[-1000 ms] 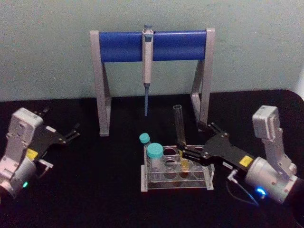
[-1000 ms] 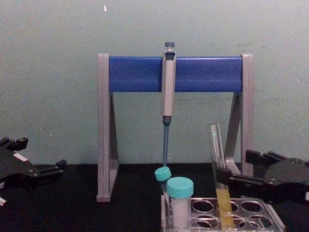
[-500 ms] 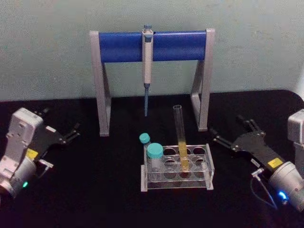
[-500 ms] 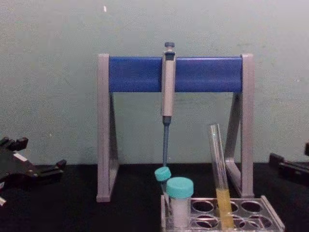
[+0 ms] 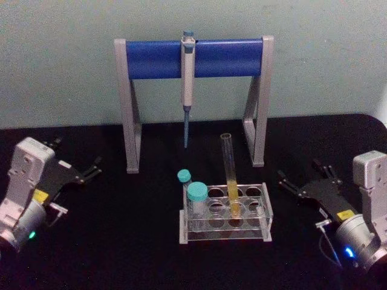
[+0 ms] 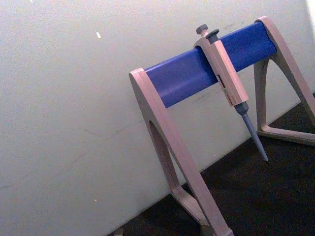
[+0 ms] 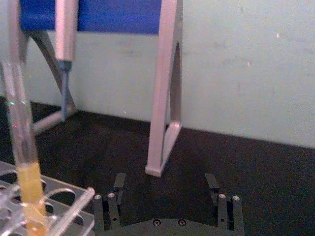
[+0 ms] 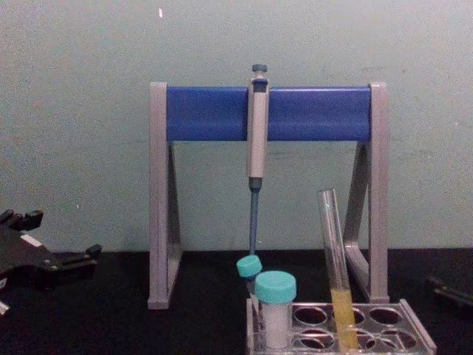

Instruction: Pick up the test tube from the test tube rack, shake it, then place it back into the test tube rack.

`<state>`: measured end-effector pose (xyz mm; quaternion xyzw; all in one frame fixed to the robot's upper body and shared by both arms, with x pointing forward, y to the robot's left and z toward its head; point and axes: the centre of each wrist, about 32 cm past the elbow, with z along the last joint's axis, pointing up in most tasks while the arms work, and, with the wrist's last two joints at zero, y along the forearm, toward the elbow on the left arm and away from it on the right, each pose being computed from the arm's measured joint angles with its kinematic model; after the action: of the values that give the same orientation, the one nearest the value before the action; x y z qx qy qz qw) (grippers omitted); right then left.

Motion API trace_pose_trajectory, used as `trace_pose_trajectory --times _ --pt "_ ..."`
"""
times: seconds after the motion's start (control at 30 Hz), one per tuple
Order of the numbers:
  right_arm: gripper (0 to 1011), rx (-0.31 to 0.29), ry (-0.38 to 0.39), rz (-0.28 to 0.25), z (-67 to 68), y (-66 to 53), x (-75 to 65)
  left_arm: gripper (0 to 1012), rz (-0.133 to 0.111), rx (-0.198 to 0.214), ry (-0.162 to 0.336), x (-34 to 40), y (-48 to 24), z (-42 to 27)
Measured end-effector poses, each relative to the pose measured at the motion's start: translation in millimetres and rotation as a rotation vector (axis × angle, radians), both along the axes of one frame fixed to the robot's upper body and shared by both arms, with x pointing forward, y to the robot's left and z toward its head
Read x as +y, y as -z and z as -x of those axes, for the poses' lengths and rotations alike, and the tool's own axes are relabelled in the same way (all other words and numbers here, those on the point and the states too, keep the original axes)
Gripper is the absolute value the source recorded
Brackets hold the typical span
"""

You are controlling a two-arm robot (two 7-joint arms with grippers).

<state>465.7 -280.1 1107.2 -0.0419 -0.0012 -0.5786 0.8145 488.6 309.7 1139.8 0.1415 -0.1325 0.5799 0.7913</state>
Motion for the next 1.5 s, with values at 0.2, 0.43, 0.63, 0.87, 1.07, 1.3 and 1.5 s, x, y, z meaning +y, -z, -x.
trace_pose_trajectory --times 0.2,0.43,0.63,0.87,1.07,1.3,1.5 --pt "1000 0.044 0.015 0.020 -3.4 11.3 1.5 1009 0.000 0.000 0.000 0.0 0.0 0.0" --pt "1000 0.078 0.006 0.029 -5.9 18.3 3.1 1010 0.000 0.000 0.000 0.0 0.0 0.0" --pt "1000 0.081 0.004 0.030 -6.2 18.9 3.2 1009 0.000 0.000 0.000 0.0 0.0 0.0" --pt "1000 0.080 0.004 0.031 -6.1 18.3 3.0 1009 0.000 0.000 0.000 0.0 0.0 0.0" --pt "1000 0.079 0.003 0.031 -6.0 18.0 3.1 1010 0.000 0.000 0.000 0.0 0.0 0.0" --pt "1000 0.078 0.003 0.030 -5.8 18.0 3.1 1010 0.000 0.000 0.000 0.0 0.0 0.0" --pt "1000 0.077 0.004 0.030 -5.7 17.9 3.0 1010 0.000 0.000 0.000 0.0 0.0 0.0"
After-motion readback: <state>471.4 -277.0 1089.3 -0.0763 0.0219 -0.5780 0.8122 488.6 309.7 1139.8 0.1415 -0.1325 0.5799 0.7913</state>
